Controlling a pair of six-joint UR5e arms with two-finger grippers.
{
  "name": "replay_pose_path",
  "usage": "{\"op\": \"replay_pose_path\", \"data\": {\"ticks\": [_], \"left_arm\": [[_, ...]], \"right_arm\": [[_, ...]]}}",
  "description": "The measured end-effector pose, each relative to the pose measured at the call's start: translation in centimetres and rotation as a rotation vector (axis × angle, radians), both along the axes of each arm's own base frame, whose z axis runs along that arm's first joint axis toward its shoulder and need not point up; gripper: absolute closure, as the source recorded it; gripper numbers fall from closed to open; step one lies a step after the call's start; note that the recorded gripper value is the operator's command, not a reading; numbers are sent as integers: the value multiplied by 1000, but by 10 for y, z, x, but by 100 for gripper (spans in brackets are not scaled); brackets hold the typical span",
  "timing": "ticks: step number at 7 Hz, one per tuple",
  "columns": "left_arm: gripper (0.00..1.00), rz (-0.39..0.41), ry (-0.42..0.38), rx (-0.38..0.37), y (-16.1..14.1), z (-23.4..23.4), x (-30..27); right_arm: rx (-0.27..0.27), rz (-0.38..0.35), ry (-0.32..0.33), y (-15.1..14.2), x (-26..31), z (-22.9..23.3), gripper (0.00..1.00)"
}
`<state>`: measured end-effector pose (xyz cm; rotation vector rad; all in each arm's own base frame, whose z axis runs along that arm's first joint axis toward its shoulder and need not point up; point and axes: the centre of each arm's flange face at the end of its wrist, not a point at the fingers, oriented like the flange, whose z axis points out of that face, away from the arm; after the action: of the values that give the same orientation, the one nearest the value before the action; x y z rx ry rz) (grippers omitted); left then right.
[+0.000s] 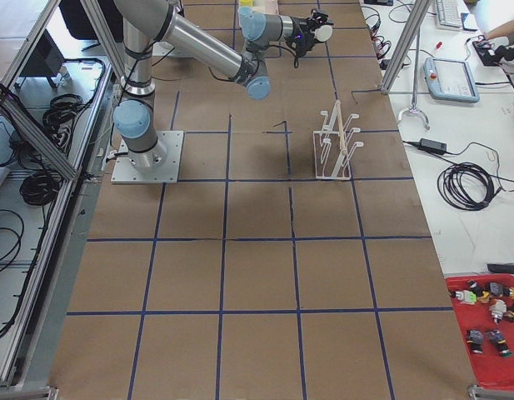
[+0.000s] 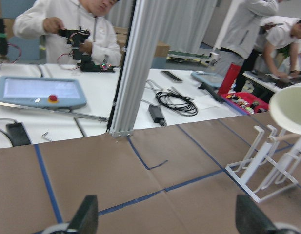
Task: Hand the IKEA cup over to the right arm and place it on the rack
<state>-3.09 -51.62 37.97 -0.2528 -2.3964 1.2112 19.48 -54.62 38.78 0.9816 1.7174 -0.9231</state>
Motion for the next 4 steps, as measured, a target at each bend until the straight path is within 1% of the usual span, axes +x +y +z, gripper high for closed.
{"op": "replay_pose_path", "data": {"ticks": [1,2,3,4], "left_arm": [[1,77,-85,119,-19,9,-11],[1,138,-203,269,-33,21,-30],[1,179,-308,427,-39,36,-49],[1,203,-370,585,-38,53,-61]], "right_arm": [[-52,-14,119,-11,-16,5,91],[-101,-26,263,-22,-31,7,90],[-136,-28,423,-34,-45,2,90],[-159,-16,575,-47,-59,-6,90]]}}
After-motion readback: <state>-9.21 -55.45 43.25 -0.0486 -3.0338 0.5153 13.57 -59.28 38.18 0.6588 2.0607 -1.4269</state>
